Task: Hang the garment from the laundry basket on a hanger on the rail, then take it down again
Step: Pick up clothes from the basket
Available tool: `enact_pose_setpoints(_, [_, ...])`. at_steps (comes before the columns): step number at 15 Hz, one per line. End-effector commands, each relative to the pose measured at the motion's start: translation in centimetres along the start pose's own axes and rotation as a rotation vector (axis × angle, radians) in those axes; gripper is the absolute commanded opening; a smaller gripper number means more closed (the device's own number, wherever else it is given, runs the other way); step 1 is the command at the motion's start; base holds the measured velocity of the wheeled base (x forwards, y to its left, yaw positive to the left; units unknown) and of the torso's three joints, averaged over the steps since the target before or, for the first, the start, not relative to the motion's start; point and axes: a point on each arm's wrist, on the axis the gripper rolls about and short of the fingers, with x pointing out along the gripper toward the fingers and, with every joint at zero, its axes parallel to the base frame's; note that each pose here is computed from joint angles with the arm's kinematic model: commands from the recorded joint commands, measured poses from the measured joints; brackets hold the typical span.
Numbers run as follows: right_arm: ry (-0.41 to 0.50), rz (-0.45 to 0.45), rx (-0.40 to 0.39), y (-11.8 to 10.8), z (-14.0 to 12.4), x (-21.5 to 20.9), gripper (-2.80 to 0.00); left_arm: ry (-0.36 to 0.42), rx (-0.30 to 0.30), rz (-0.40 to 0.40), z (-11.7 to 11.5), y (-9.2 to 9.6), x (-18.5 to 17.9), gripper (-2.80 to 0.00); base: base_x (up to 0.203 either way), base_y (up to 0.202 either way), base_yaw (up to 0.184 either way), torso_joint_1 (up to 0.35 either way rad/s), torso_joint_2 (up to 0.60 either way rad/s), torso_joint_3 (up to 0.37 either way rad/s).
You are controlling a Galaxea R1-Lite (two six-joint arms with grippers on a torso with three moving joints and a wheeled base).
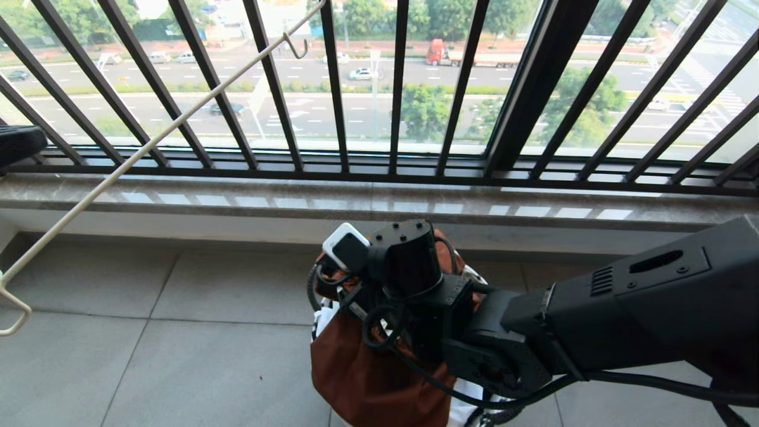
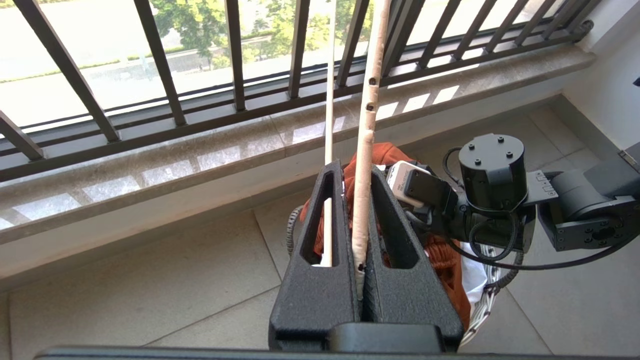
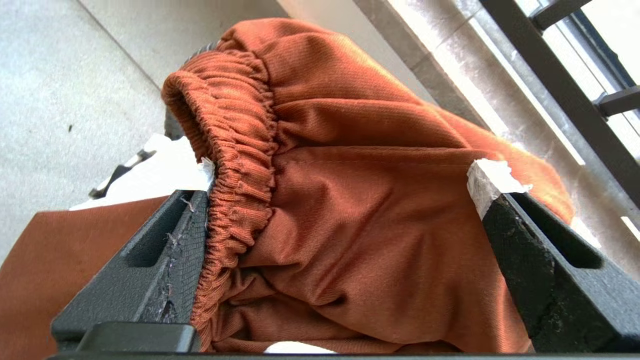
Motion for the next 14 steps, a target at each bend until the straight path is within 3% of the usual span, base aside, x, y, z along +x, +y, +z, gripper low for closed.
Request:
enact_pose_setpoints(1, [-0.015,-0.006,0.004,0.1,0.4,0.2,0.0,0.001,0.0,-0.002,0.0,0.0,0.0,-2.8,0.0,0.0,0.0,0.0,0.0,0.0])
enact_pose_setpoints(8, [-0.027,0.006,-0.025,2.9,0.1,1.2,0.0,-0.002,0.0,-0.001,0.0,0.0,-0.1,-2.8,0.0,0.0,0.0,0.0,0.0,0.0])
enact_pose_setpoints(14, [0.007,0.008,-0.053,3.4,-1.1,1.4,0.0,-0.005,0.002,-0.001,0.0,0.0,-0.2,-2.8,0.0,0.0,0.0,0.0,0.0,0.0])
